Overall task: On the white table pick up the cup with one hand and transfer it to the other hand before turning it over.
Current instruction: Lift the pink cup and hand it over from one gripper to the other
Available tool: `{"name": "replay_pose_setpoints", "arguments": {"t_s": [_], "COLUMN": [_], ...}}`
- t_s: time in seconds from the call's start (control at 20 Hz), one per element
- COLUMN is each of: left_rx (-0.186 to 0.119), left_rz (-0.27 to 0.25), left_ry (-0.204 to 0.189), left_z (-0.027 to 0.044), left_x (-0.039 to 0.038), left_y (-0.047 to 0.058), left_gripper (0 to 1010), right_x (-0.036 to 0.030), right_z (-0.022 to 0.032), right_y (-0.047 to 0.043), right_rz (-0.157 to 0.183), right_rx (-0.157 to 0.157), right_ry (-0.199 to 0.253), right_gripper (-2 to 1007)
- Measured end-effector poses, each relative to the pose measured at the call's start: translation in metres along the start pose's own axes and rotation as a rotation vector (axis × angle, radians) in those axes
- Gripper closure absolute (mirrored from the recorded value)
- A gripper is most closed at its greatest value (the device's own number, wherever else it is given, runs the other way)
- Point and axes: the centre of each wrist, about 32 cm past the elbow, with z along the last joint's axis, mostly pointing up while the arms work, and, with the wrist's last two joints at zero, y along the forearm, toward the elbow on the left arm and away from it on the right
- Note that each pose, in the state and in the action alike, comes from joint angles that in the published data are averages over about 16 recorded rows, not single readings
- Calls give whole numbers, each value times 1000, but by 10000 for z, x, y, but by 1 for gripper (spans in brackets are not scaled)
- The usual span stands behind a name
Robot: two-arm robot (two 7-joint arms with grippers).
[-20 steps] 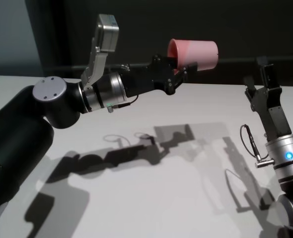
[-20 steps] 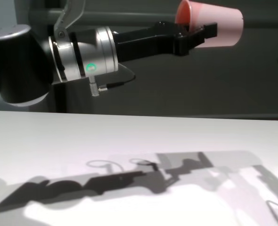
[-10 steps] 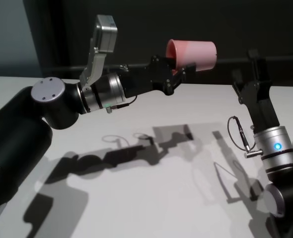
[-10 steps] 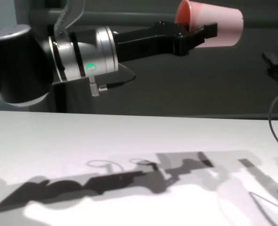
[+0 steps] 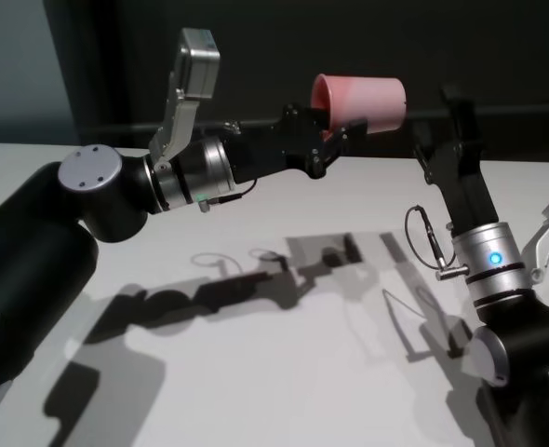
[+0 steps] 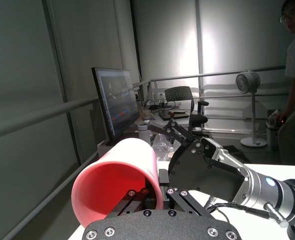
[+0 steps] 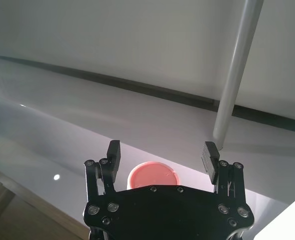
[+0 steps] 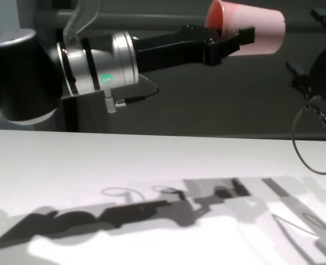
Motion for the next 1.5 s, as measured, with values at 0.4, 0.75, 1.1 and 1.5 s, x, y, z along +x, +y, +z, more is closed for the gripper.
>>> {"name": "replay_pose_setpoints", "arguments": {"t_s": [0.4, 0.75, 1.1, 1.5], "left_rx": [0, 0, 0, 0], "left_rz": [0, 0, 0, 0], "left_ry": [0, 0, 0, 0], "left_z": [0, 0, 0, 0], "left_x": [0, 0, 0, 0], "left_y": [0, 0, 0, 0], "left_gripper": [963, 963, 963, 963], "right_x": [52, 49, 45, 63], "right_z": [-88, -137, -168, -225], "right_y": [124, 169, 177, 171], "right_rz": [8, 17, 23, 21], "right_rx": [-24, -38, -45, -53], "right_ry": [18, 22, 25, 35], "right_gripper": [3, 3, 3, 3]}}
